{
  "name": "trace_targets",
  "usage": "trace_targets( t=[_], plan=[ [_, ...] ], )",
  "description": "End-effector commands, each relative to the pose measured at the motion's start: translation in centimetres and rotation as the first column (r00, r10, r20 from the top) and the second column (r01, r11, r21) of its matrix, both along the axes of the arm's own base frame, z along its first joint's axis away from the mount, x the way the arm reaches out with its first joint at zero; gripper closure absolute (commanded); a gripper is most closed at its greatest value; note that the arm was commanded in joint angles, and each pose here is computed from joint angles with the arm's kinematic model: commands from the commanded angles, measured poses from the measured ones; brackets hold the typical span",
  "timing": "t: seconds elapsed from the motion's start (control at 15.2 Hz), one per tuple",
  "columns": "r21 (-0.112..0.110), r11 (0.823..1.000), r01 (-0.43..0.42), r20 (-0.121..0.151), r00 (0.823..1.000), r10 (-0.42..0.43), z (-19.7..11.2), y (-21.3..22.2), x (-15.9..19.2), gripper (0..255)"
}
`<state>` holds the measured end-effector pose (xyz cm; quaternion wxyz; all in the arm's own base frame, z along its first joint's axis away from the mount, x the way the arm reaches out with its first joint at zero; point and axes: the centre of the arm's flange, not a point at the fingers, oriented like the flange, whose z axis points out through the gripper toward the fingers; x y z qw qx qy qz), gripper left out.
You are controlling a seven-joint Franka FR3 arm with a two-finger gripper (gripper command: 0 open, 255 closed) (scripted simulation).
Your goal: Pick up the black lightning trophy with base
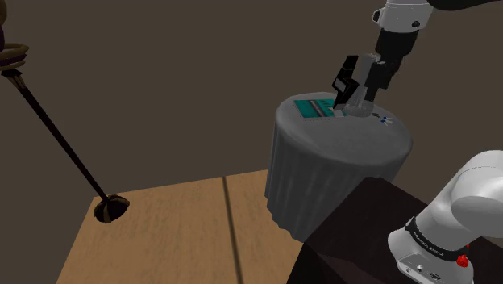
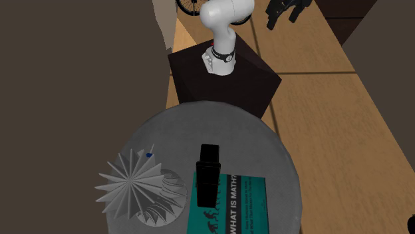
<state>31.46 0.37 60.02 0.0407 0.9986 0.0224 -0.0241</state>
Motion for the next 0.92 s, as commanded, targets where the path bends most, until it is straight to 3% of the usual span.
trace_targets(
  t=[0.0, 0.86],
  plan=[
    [0.000, 1.000, 0.000, 0.000, 1.000, 0.000, 0.0, 0.0, 0.0, 0],
    [0.025, 0.988, 0.151, 0.023, 0.988, -0.152, -4.4, -13.5, 10.0, 0]
  ],
)
